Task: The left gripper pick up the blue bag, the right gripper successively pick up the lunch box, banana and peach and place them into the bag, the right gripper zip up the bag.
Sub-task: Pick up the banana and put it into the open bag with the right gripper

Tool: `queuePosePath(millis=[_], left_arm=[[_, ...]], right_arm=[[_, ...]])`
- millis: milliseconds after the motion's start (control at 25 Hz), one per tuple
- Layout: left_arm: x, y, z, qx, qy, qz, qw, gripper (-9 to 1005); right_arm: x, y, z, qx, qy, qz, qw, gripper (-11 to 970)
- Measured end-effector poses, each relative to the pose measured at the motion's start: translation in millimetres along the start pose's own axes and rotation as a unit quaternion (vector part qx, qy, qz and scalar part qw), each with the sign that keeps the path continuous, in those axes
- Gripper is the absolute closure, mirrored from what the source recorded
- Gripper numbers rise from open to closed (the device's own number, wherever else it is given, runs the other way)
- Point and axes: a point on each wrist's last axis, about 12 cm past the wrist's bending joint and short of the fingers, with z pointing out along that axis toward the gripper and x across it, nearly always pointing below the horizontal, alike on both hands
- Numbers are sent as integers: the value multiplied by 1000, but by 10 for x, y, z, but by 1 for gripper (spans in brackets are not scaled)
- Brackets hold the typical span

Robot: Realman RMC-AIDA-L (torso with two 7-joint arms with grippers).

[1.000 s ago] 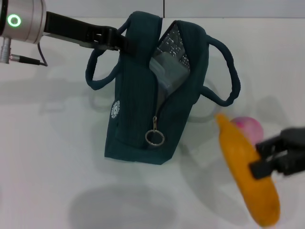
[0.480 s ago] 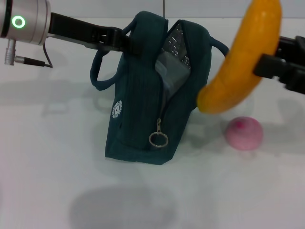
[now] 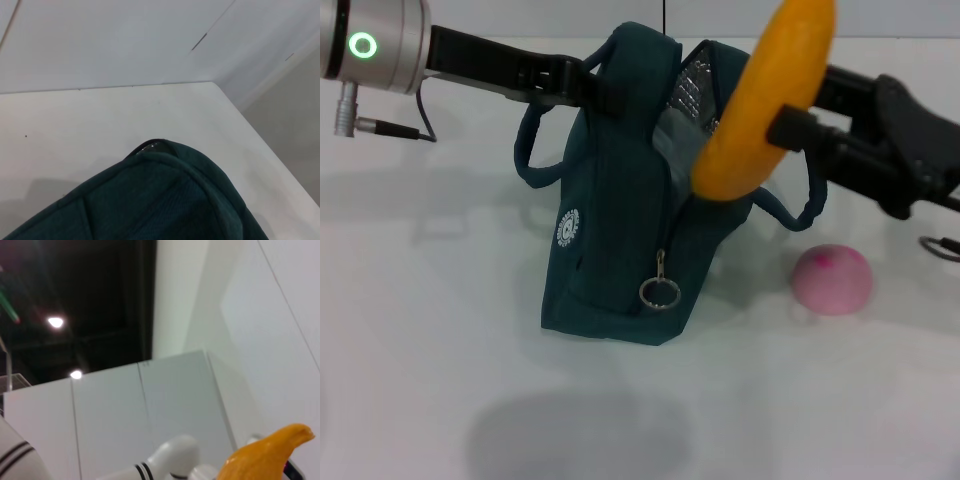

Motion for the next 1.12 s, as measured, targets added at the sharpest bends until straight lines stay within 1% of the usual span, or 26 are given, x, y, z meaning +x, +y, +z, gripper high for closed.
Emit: queuePosePath(millis=[120, 160, 200, 400, 520, 720, 960, 1040, 1120], left_arm=[[0, -1, 1, 0, 0, 0, 1000, 945], [-2, -3, 4, 1, 0, 0, 1000, 945], [-2, -5, 7, 1, 0, 0, 1000, 945], [5, -17, 33, 4, 2, 1, 1000, 945], [13, -24, 47, 6, 2, 2, 1000, 945], [30, -25, 62, 8, 2, 2, 1000, 945], [39, -25, 61, 11, 0, 1, 1000, 945], [47, -19, 54, 11, -1, 0, 1000, 945], [47, -19, 53, 11, -1, 0, 1000, 945]], right_arm=[[54, -25, 28, 10, 10, 10, 1000, 513], [86, -41, 31, 20, 15, 16, 1000, 513], [150, -65, 22, 45, 16, 30, 998, 513], [244, -77, 19, 72, 15, 55, 996, 512], [307, -83, 43, 86, 11, 81, 993, 512], [428, -95, -4, 149, -16, 127, 980, 511], [476, -76, -3, 152, -21, 209, 966, 512], [516, -62, -6, 150, -7, 240, 959, 512], [548, -42, 1, 143, 9, 256, 956, 511]])
